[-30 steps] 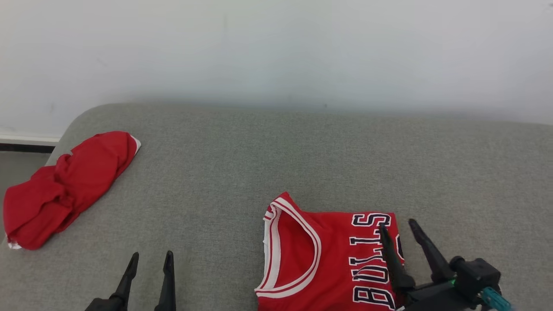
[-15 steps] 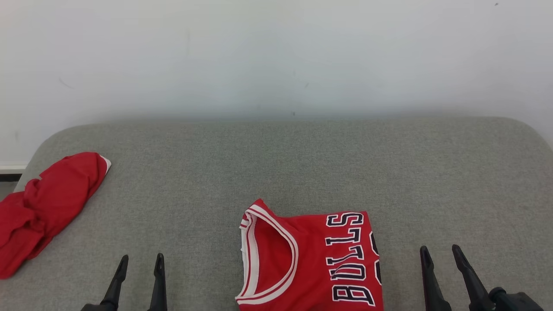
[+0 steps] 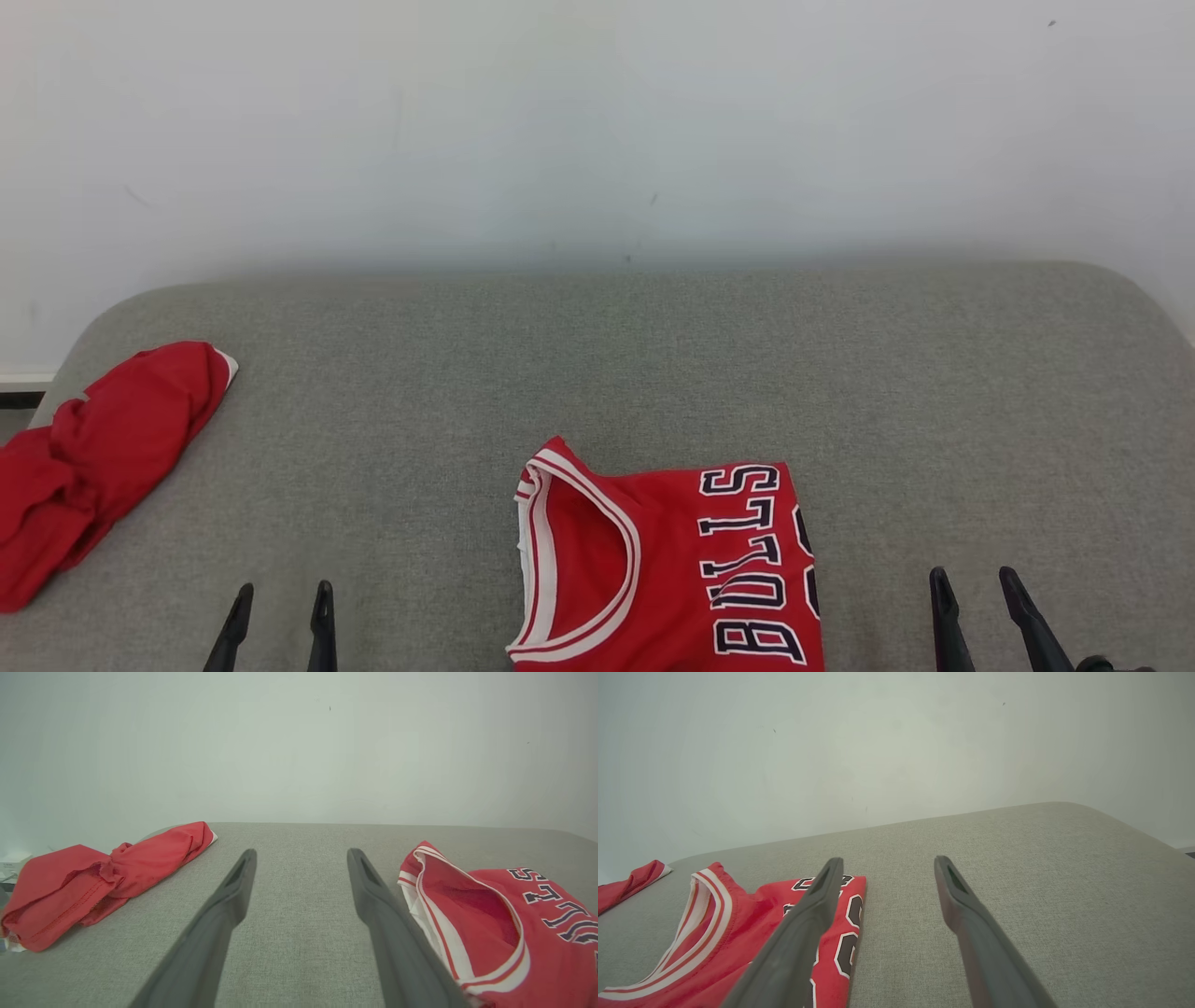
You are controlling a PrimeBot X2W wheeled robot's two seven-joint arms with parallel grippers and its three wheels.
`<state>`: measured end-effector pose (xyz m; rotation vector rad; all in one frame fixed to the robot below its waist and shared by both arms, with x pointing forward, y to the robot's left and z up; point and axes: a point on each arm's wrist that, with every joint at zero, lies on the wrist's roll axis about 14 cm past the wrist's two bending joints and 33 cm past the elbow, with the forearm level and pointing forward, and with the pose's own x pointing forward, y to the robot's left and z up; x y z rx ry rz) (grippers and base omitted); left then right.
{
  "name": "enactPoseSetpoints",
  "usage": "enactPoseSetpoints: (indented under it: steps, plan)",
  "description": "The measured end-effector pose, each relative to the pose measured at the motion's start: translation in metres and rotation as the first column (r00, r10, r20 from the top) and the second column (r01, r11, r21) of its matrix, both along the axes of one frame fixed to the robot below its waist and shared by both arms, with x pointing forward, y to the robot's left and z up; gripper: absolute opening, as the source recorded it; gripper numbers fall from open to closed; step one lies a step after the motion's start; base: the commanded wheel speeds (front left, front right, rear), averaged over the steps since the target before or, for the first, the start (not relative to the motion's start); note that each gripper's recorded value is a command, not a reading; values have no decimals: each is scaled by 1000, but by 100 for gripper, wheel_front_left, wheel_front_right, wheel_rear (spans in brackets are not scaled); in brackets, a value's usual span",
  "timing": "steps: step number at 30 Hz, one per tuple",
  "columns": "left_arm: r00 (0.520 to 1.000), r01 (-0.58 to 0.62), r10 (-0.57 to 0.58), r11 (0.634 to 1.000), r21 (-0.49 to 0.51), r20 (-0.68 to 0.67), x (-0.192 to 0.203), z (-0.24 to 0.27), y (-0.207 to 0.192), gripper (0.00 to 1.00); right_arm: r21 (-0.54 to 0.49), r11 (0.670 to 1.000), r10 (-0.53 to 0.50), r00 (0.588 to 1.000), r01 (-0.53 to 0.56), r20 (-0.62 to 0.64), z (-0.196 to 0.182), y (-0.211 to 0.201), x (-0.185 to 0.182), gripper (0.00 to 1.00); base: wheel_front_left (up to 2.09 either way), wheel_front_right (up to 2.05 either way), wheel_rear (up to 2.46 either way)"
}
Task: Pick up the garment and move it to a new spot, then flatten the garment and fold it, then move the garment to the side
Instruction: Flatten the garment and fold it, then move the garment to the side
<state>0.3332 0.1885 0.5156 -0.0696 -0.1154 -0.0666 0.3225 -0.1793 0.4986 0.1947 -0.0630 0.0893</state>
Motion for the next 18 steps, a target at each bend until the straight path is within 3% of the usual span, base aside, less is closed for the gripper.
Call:
enactPoseSetpoints:
  steps: [18]
  plan:
    - [999, -32, 32, 999, -4, -15, -9, -5, 9, 100, 0, 1000, 15, 999, -15, -43, -13, 6, 2, 100, 0, 0, 0]
